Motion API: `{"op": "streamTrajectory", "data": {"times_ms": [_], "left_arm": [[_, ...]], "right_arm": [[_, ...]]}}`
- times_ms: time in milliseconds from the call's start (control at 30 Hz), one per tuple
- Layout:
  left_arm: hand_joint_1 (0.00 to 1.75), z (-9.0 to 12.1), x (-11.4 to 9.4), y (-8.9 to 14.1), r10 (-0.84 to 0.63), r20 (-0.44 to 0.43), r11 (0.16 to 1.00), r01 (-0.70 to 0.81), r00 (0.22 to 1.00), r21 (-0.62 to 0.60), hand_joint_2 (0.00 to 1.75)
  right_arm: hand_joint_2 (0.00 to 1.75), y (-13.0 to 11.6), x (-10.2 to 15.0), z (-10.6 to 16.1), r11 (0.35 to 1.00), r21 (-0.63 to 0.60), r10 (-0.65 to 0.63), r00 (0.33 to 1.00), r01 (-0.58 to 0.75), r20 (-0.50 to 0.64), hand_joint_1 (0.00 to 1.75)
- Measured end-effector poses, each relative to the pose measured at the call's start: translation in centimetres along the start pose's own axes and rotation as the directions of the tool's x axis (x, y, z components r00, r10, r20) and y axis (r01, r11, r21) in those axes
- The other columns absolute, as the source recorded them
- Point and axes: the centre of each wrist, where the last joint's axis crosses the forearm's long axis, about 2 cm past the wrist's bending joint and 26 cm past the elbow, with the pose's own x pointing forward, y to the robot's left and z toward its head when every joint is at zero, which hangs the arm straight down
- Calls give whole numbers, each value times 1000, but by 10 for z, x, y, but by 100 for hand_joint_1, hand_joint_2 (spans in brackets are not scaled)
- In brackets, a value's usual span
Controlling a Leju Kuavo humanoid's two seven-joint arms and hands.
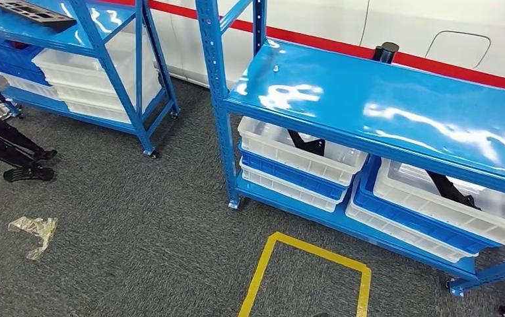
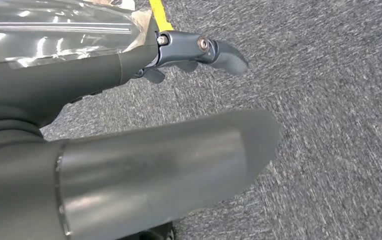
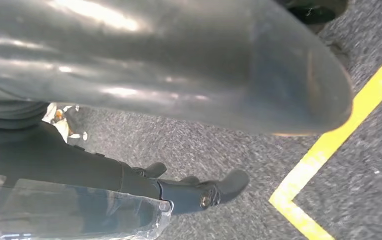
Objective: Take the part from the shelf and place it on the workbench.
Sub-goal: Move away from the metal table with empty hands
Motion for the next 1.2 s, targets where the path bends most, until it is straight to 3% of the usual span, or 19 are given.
{"op": "streamTrajectory", "data": {"times_ms": [1200], "left_arm": [[0, 1, -4, 1, 41, -5, 999, -40, 999, 25, 0]], "right_arm": [[0, -4, 11, 0, 1000, 3, 30, 1000, -30, 9, 0]]}}
